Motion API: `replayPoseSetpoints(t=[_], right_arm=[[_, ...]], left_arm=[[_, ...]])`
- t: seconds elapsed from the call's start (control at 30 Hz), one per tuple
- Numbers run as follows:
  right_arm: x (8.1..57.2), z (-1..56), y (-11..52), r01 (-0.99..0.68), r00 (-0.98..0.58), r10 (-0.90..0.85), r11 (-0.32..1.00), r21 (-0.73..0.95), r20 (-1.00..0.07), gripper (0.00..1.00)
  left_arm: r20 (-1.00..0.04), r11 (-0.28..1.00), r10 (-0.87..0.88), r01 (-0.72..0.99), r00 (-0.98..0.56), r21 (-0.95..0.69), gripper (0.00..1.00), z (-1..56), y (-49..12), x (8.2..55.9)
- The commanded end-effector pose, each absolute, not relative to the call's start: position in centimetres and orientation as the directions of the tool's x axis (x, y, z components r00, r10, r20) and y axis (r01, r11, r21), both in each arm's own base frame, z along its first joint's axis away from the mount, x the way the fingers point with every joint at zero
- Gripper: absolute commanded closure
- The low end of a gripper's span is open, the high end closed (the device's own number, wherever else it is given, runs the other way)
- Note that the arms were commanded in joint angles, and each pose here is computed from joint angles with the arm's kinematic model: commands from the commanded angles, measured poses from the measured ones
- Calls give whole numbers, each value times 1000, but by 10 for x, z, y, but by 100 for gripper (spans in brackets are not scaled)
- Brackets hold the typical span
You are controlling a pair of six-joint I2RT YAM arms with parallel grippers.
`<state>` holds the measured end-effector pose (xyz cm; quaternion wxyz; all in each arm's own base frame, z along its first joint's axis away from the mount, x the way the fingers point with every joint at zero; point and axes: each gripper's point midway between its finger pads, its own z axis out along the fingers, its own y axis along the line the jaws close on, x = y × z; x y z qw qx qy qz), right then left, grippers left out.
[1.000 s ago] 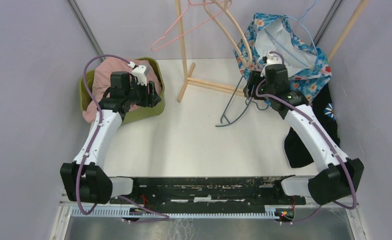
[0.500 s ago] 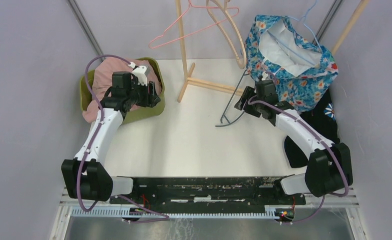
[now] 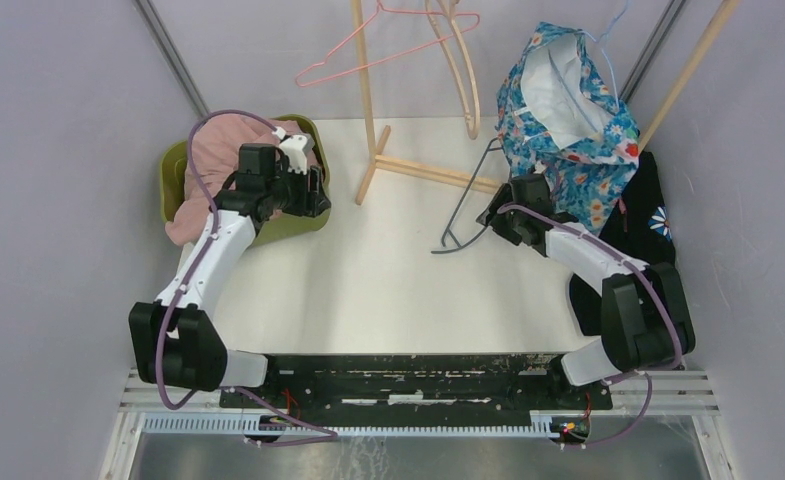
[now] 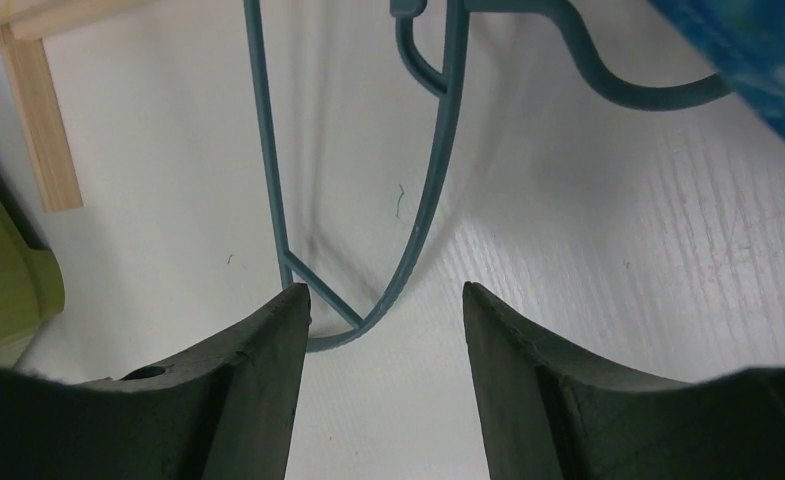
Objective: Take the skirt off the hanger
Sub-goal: Pick up the hanger at the center of the board.
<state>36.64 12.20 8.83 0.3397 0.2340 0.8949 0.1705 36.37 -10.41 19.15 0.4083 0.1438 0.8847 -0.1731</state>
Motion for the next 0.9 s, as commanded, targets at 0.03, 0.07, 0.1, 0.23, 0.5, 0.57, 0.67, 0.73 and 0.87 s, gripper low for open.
replayPoseSetpoints(t=[0.03, 0.07, 0.1, 0.23, 0.5, 0.57, 0.67, 0.73, 0.87], right_arm=[[391, 81, 122, 332, -594, 601, 788, 518, -535, 37], [394, 77, 122, 336, -591, 606, 785, 521, -532, 37], [396, 73, 123, 340, -592, 609, 782, 522, -527, 37], [410, 61, 127, 335, -597, 608, 782, 526, -524, 39], [423, 44, 121, 314, -617, 536, 839, 444, -577, 43], [423, 40, 123, 300, -633, 518, 849, 435, -575, 50], [420, 36, 125, 268, -662, 475, 872, 409, -580, 71], [415, 35, 124, 248, -684, 430, 897, 367, -589, 86], [397, 51, 109, 203, -731, 270, 963, 179, -627, 99]], left_arm=[[-810, 886, 166, 446, -562, -128, 40, 205, -108, 379], [-809, 886, 168, 446, -563, -127, 40, 205, -108, 379], [-807, 887, 169, 445, -565, -126, 40, 204, -108, 379], [-801, 891, 181, 440, -571, -113, 40, 201, -106, 380], [-791, 891, 184, 439, -583, -115, 40, 197, -106, 385], [-790, 890, 183, 440, -585, -121, 40, 197, -107, 387], [-791, 886, 177, 445, -585, -131, 40, 197, -110, 390], [-790, 885, 176, 446, -587, -134, 40, 197, -111, 390], [-792, 886, 175, 445, -584, -133, 40, 198, -110, 390]])
